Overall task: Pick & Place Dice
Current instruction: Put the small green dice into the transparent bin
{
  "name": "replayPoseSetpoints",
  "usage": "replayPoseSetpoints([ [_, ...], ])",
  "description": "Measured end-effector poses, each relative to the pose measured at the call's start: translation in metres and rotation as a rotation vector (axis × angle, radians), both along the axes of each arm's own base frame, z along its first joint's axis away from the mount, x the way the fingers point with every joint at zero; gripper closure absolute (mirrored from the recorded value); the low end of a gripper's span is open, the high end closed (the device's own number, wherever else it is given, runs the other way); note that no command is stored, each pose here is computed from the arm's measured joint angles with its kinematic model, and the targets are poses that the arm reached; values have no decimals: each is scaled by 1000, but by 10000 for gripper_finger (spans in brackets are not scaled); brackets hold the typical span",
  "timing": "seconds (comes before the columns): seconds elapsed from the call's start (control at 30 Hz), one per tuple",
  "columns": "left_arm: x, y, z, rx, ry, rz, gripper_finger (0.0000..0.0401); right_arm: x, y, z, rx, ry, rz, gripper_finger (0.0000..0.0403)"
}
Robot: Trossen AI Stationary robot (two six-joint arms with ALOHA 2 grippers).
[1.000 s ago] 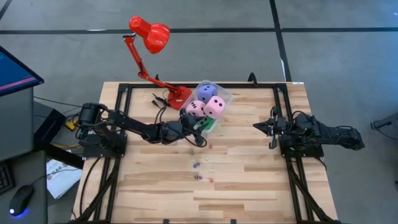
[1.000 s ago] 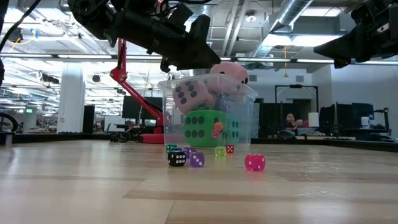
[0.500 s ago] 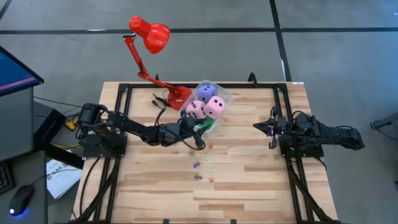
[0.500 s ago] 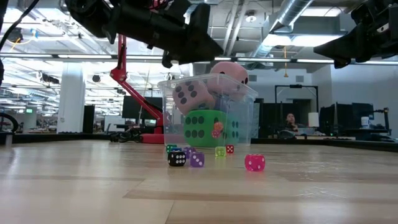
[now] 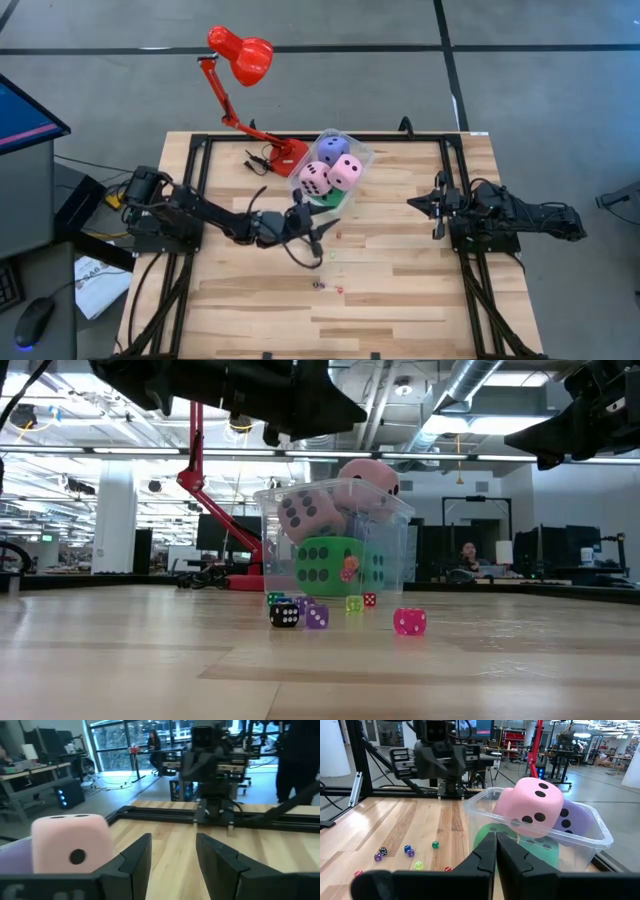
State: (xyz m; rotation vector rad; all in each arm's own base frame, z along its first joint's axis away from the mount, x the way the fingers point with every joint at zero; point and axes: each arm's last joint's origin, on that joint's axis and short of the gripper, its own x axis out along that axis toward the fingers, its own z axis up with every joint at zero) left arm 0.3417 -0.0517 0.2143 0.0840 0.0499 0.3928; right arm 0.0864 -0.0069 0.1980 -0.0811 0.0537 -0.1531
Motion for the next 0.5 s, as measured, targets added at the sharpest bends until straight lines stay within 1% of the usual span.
replayPoseSetpoints([
  [0.5,-8,-39,0,2,2,-117,257,0,0,-1,1,14,0,394],
])
